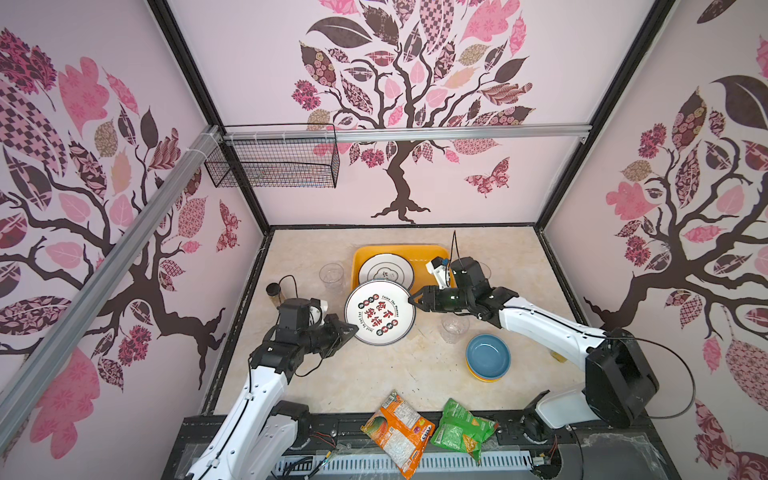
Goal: Place the mixed dishes into the plastic bin
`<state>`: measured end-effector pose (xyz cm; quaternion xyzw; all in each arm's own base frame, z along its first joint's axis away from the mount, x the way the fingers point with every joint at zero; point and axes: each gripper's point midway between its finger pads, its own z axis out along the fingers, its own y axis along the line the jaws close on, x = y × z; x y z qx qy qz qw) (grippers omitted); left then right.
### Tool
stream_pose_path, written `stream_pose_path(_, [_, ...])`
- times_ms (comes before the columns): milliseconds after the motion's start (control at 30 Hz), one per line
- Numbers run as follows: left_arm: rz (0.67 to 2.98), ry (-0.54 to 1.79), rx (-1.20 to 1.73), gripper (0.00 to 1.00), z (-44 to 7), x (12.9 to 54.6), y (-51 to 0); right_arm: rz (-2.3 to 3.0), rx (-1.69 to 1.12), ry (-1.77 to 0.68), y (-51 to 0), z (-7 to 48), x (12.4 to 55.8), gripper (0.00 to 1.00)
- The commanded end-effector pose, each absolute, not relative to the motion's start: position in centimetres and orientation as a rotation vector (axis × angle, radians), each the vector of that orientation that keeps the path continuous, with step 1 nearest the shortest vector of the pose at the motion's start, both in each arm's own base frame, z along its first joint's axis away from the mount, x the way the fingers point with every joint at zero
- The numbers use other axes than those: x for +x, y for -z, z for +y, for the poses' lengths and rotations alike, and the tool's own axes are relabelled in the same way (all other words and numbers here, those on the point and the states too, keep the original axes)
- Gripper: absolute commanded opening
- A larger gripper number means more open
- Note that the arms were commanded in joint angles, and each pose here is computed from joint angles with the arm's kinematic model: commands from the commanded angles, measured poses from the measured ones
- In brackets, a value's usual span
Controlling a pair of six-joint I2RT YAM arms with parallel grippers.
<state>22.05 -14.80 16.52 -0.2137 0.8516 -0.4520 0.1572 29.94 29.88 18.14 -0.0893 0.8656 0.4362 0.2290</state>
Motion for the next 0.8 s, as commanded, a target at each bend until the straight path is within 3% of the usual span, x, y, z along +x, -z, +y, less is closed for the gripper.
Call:
stream_pose_path(0, [2.303, 1.394, -0.475, 0.00, -15.9, 23.5, -21.2, 2.321, -0.271, -1.297, -20.6, 31.0, 29.9, 0.51])
stream_pose_path(300, [2.288, 1.424, -0.449, 0.00, -16.8, 24.1, -22.1, 2.282, -0.271, -1.367, -21.6, 31.8, 30.2, 0.37])
stream_pose_path(667, [2.270, 1.431, -0.460, 0.00, -16.9, 24.7, -22.1, 2.242, -0.253, -1.392, -22.6, 31.8, 30.7, 0.04])
stream_pose_path(767, [2.272, 1.407, -0.486, 0.14, -16.6, 25.0, -21.7, 2.223, -0.225, -1.384, -23.0, 31.4, 31.3, 0.01])
